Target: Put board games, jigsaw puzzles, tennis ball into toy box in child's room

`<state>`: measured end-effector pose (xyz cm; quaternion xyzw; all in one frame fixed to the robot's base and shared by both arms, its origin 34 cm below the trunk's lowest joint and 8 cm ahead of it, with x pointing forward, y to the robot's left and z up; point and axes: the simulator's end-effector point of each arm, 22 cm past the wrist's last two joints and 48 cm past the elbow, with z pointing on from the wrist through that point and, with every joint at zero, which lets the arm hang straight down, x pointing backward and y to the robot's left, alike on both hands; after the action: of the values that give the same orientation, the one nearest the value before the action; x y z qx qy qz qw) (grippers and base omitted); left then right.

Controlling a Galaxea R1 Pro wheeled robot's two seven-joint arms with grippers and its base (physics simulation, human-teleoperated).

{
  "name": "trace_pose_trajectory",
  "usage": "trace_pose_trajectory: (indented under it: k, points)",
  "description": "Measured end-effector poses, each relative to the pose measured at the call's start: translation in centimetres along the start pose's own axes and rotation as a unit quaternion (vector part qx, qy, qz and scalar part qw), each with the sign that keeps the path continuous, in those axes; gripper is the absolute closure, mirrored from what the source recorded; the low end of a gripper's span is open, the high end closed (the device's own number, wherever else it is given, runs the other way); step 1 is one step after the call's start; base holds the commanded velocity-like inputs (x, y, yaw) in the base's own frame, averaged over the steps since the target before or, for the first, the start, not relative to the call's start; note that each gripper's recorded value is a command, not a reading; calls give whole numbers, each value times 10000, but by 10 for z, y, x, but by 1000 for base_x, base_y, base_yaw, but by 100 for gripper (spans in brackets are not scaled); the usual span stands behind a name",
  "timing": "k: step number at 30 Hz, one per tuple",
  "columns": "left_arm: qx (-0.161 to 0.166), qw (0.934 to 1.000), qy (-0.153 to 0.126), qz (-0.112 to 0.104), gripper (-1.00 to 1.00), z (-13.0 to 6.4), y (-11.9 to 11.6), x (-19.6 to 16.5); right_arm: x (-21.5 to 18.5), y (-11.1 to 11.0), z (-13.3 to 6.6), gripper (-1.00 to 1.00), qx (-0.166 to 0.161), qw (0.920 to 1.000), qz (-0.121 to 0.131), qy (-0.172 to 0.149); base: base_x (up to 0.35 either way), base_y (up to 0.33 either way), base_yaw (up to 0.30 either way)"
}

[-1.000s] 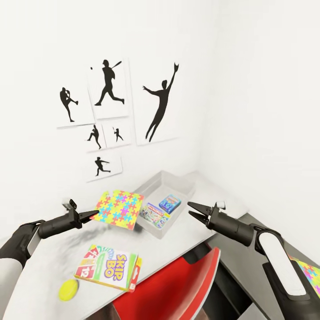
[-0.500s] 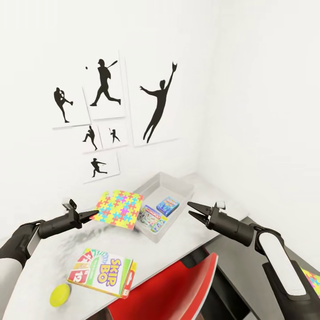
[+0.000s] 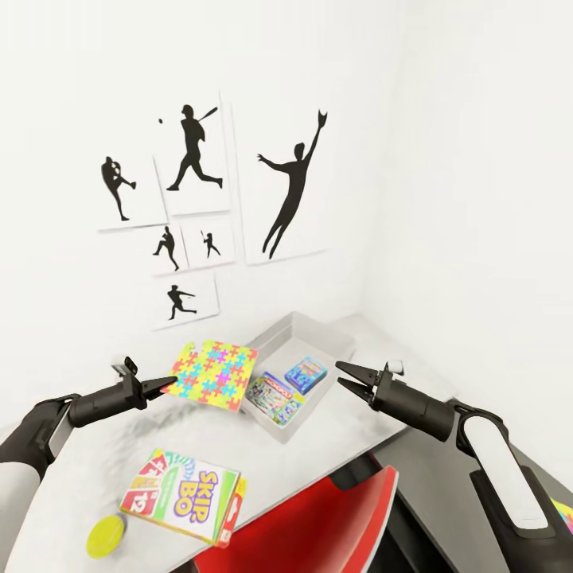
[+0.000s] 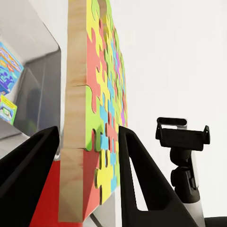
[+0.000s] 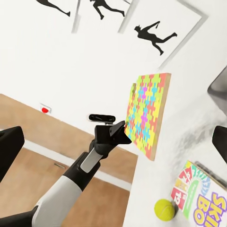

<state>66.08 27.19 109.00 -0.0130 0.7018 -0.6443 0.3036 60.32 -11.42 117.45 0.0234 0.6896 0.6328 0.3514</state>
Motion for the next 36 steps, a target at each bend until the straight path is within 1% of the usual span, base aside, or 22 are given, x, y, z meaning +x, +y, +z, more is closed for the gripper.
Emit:
trace_pose_trajectory:
  k: [12, 23, 36]
  points:
    - [-1, 10000, 2, 1, 100, 0, 0, 0, 0, 0, 0, -100, 1, 10000, 1, -1, 96, -11, 1]
    - [1, 10000, -1, 0, 100, 0, 0, 0, 0, 0, 0, -100, 2, 10000, 1, 0, 15, -81, 0]
    - [3, 10000, -1, 1, 100, 0, 0, 0, 0, 0, 0, -100, 2, 10000, 2, -3, 49, -9, 25]
